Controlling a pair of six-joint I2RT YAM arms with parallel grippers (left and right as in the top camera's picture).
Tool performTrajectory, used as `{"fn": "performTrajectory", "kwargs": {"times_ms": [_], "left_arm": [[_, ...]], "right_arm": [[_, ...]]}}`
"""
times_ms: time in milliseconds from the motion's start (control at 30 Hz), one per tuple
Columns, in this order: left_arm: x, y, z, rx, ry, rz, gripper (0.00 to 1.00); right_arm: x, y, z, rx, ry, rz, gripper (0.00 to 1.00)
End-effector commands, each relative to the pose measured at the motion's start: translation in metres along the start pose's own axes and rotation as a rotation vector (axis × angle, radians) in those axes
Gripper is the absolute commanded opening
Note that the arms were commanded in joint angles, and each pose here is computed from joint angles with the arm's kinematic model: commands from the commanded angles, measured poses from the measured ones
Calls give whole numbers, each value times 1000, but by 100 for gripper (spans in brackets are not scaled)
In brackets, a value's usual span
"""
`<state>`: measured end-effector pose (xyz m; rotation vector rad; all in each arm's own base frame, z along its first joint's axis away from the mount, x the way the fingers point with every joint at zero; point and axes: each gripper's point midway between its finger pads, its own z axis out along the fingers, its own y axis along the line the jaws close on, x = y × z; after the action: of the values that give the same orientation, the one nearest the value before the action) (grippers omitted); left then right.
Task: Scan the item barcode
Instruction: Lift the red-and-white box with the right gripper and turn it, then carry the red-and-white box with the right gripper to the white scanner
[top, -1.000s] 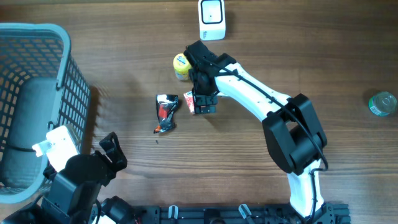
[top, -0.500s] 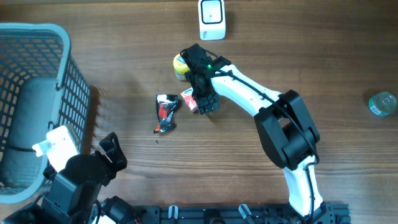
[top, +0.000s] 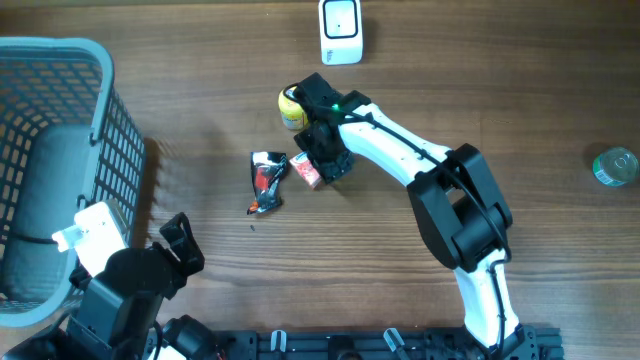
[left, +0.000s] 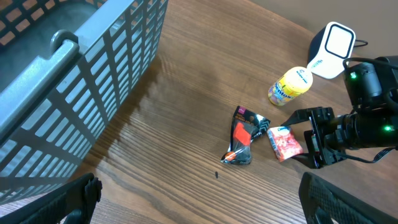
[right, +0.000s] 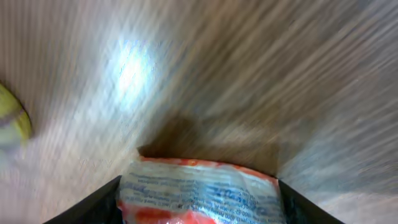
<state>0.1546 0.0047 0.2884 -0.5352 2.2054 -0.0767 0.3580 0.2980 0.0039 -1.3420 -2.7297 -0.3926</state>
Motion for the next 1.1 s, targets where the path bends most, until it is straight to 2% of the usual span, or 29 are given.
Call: {"fn": "performTrajectory", "kwargs": {"times_ms": [0,200,400,567,700,1000,1067], "left_arm": [[2,0,2,-2,7,4,100],[3,0,2,-5,9,5,100],[3,0,2,-4,9,5,100],[4,1,2,-8,13,8,100],[5,3,2,-16,20,15,100],[10,6,2,-26,39,27,100],[10,7,2,-28,41,29,100]], "right_arm": [[21,-12,16,40,200,-73,70],[34,-1,-28,-150,641,-241,68],[22,-10,-84,-327,933,-249,65],[21,-15,-106,-377,1032,-200,69],[23,-12,-113,-412,1065,-199,69],[23,-11,-113,-431,1063,-221,68],[15,-5,-109,-498,1008,-320,65]]}}
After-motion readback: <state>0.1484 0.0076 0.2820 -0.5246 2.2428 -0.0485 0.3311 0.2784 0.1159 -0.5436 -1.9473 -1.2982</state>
